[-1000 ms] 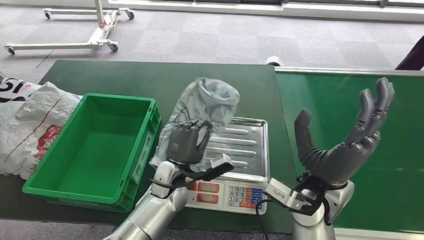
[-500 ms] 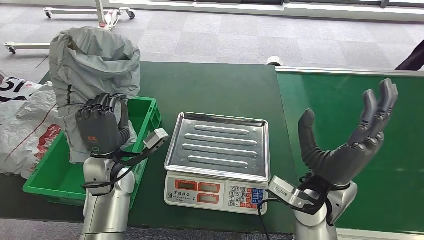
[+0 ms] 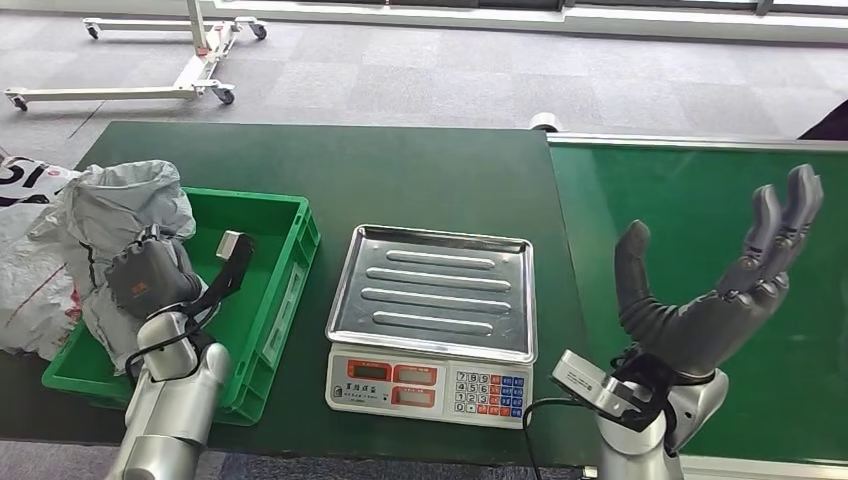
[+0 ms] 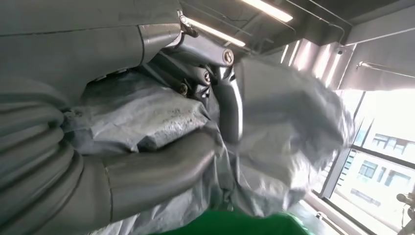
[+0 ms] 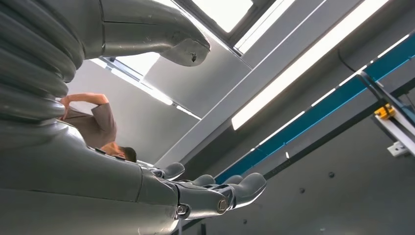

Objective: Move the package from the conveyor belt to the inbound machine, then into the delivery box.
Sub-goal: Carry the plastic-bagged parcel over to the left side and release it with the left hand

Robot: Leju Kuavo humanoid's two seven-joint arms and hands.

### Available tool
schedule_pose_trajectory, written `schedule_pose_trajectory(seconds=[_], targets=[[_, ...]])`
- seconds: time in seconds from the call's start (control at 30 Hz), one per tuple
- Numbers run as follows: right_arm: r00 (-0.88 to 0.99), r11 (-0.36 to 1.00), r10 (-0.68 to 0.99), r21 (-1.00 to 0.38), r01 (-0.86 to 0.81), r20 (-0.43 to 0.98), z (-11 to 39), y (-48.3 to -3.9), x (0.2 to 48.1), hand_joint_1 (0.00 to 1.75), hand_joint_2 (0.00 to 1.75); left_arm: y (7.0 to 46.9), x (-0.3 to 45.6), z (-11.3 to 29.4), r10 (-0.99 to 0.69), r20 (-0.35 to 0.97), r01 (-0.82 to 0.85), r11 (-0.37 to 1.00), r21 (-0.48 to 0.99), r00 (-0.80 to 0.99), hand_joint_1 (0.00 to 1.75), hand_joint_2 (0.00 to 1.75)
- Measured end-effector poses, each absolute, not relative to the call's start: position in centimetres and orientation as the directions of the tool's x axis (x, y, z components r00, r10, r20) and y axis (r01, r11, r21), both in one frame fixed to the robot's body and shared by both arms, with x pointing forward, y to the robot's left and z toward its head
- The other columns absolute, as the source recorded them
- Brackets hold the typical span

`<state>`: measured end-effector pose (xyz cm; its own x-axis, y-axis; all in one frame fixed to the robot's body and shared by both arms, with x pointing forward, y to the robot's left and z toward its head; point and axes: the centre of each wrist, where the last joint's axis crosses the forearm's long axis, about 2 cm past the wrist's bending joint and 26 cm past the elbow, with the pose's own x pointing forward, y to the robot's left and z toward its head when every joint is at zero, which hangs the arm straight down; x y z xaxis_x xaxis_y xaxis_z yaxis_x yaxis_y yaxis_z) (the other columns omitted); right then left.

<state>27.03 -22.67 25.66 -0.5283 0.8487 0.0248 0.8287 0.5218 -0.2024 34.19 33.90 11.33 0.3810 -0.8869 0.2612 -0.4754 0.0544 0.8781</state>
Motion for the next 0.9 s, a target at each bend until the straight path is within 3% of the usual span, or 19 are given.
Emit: schedule_pose_trajectory(seconds=[0.07, 0.27, 0.4, 0.6, 0.77, 0.9], targets=[[-0.525, 0.519, 0.851, -0.204, 0.830, 0.028, 25.6, -22.7, 27.0, 0.00, 1.75, 34.2, 34.4, 11.2, -0.884, 0.264, -0.472, 0.056, 0.880, 0.386, 0.00, 0.00], [-0.511, 0.506, 0.859, -0.214, 0.836, 0.035, 25.6, -22.8, 27.0, 0.00, 1.75, 34.5, 34.6, 11.2, -0.887, 0.295, -0.501, 0.086, 0.861, 0.355, 0.00, 0.00], [-0.509, 0.503, 0.860, -0.216, 0.837, 0.033, 25.5, -22.9, 27.0, 0.00, 1.75, 34.3, 34.1, 12.1, -0.898, 0.368, -0.578, 0.173, 0.798, 0.240, 0.00, 0.00], [-0.509, 0.502, 0.860, -0.215, 0.838, 0.025, 25.5, -23.1, 27.0, 0.00, 1.75, 33.3, 32.7, 13.4, -0.832, 0.538, -0.743, 0.444, 0.500, -0.135, 0.00, 0.00], [-0.472, 0.465, 0.881, -0.237, 0.853, 0.030, 25.1, -23.8, 27.0, 0.00, 1.75, 31.7, 30.4, 13.8, -0.695, 0.620, -0.752, 0.612, 0.246, -0.363, 0.00, 0.00], [-0.401, 0.393, 0.915, -0.290, 0.873, 0.034, 24.6, -24.6, 27.0, 0.00, 1.75, 30.1, 28.9, 15.8, -0.571, 0.625, -0.682, 0.727, 0.083, -0.532, 0.00, 1.75]])
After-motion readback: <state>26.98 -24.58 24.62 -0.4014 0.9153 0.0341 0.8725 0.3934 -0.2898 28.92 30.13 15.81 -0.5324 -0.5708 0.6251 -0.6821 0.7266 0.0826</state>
